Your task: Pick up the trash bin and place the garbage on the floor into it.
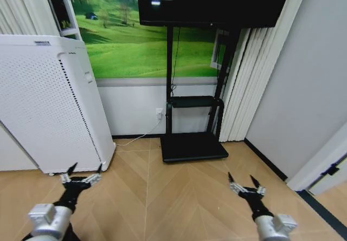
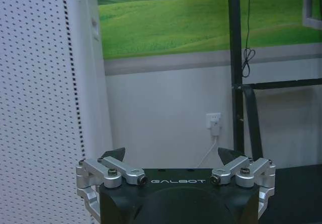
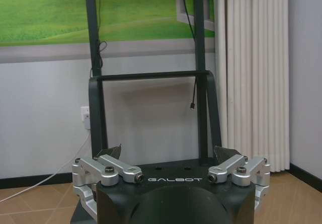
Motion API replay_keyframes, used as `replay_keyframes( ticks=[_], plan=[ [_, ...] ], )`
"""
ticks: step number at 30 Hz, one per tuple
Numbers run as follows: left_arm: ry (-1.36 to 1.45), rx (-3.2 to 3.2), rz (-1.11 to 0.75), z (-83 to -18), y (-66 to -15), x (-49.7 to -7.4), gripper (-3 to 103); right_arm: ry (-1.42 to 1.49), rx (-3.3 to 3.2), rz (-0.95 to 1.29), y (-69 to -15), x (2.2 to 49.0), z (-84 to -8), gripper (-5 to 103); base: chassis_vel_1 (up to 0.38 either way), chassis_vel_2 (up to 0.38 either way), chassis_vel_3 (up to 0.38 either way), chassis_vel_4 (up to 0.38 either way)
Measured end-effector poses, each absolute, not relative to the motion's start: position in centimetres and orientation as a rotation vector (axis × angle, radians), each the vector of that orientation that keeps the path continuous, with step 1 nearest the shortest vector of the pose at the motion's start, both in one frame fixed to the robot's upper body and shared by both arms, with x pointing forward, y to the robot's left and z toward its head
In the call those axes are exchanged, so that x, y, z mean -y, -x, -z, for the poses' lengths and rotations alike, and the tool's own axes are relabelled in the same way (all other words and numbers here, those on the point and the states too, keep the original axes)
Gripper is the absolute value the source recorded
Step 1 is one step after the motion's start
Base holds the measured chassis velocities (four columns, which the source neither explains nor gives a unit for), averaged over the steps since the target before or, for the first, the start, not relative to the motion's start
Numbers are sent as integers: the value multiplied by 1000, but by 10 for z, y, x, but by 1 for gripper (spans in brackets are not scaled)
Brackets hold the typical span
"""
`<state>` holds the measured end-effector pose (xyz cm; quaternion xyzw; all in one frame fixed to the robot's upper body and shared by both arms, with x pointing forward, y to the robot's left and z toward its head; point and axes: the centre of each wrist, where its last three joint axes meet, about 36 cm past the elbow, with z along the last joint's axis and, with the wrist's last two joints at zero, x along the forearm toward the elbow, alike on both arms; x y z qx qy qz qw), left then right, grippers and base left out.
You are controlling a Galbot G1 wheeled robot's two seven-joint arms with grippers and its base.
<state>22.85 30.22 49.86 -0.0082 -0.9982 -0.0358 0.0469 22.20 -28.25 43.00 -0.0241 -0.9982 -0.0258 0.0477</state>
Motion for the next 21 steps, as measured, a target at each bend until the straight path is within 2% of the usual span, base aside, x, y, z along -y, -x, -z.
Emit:
replay_keyframes(
  ticks=[5,21],
  plan=[
    [41,2992,25,-485,-221,-286,100,87,3074,49,-224,281,-436,100,0,0,0,0],
    [17,2976,21,-480,-220,-288,100,123,3081,64,-229,287,-440,100,0,0,0,0]
  ],
)
